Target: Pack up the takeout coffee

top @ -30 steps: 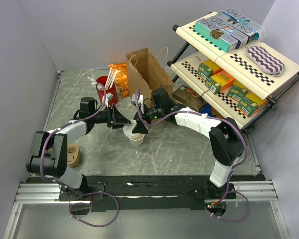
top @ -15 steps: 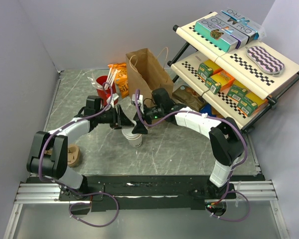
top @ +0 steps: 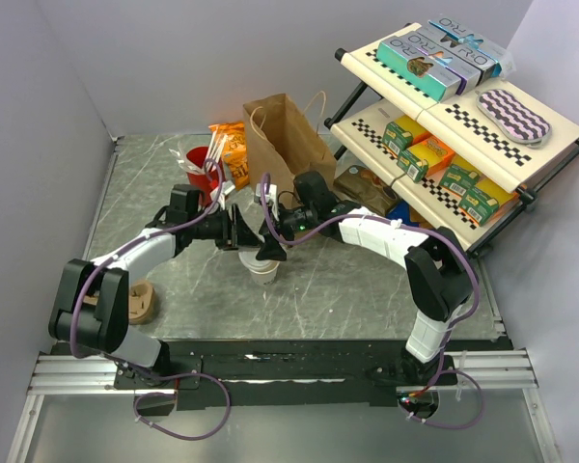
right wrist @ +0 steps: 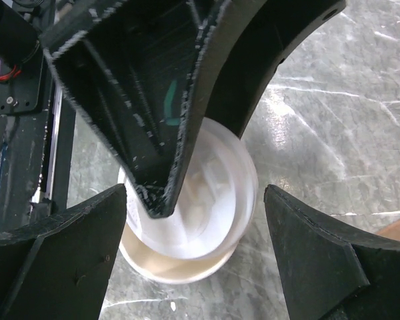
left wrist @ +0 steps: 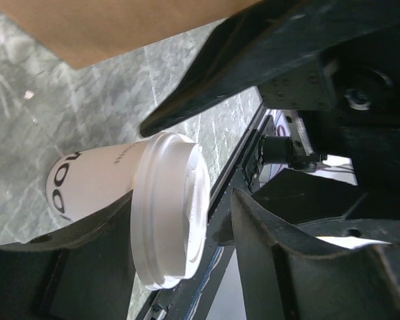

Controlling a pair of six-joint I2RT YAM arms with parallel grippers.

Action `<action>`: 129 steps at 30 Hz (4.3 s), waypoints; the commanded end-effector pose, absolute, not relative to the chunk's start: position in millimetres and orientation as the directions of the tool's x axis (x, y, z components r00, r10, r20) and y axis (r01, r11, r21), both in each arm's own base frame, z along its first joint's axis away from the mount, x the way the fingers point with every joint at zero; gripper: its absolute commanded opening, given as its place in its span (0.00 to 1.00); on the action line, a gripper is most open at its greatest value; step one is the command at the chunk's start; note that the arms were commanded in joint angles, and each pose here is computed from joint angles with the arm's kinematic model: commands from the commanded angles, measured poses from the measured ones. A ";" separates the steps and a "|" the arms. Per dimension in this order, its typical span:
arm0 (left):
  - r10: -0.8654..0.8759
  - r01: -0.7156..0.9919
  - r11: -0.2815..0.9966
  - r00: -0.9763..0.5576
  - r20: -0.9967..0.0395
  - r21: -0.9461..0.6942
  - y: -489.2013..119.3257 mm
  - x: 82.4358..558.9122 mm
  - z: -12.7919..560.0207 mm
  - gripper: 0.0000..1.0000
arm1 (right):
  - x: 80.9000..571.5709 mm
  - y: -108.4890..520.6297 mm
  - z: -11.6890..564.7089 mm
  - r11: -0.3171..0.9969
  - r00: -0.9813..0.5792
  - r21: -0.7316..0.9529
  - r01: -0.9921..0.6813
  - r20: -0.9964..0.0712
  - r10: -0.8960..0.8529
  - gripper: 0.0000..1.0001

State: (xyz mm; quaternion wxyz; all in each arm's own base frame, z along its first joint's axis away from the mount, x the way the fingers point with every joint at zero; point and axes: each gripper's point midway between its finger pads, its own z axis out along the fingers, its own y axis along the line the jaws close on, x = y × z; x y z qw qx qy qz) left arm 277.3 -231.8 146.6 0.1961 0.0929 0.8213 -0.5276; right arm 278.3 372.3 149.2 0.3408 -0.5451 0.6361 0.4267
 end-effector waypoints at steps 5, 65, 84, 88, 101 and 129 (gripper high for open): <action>-0.022 0.490 0.400 -0.840 -0.542 -0.775 -241.8 280.7 179.5 0.58 | 280.3 381.7 167.8 0.020 -0.129 0.131 -0.991 -0.916 -0.381 0.89; 0.051 0.543 0.604 -0.756 -0.653 -0.583 -228.6 302.9 170.1 0.56 | 281.0 384.5 159.4 0.030 -0.152 0.153 -0.988 -0.905 -0.397 0.89; 0.073 0.521 0.649 -0.768 -0.637 -0.554 -224.1 302.0 156.6 0.56 | 284.1 385.8 158.4 0.032 -0.156 0.156 -0.987 -0.903 -0.400 0.88; 0.077 0.520 0.650 -0.771 -0.632 -0.555 -226.4 302.0 154.6 0.56 | 284.3 385.5 156.8 0.036 -0.162 0.161 -0.986 -0.900 -0.405 0.89; 0.087 0.528 0.620 -0.782 -0.618 -0.581 -240.3 298.4 152.1 0.56 | 283.9 380.5 160.7 0.048 -0.164 0.159 -0.986 -0.892 -0.421 0.89; 0.038 0.565 0.582 -0.737 -0.675 -0.585 -233.1 310.0 181.2 0.58 | 291.0 367.4 172.5 0.098 -0.200 0.176 -0.980 -0.895 -0.398 0.88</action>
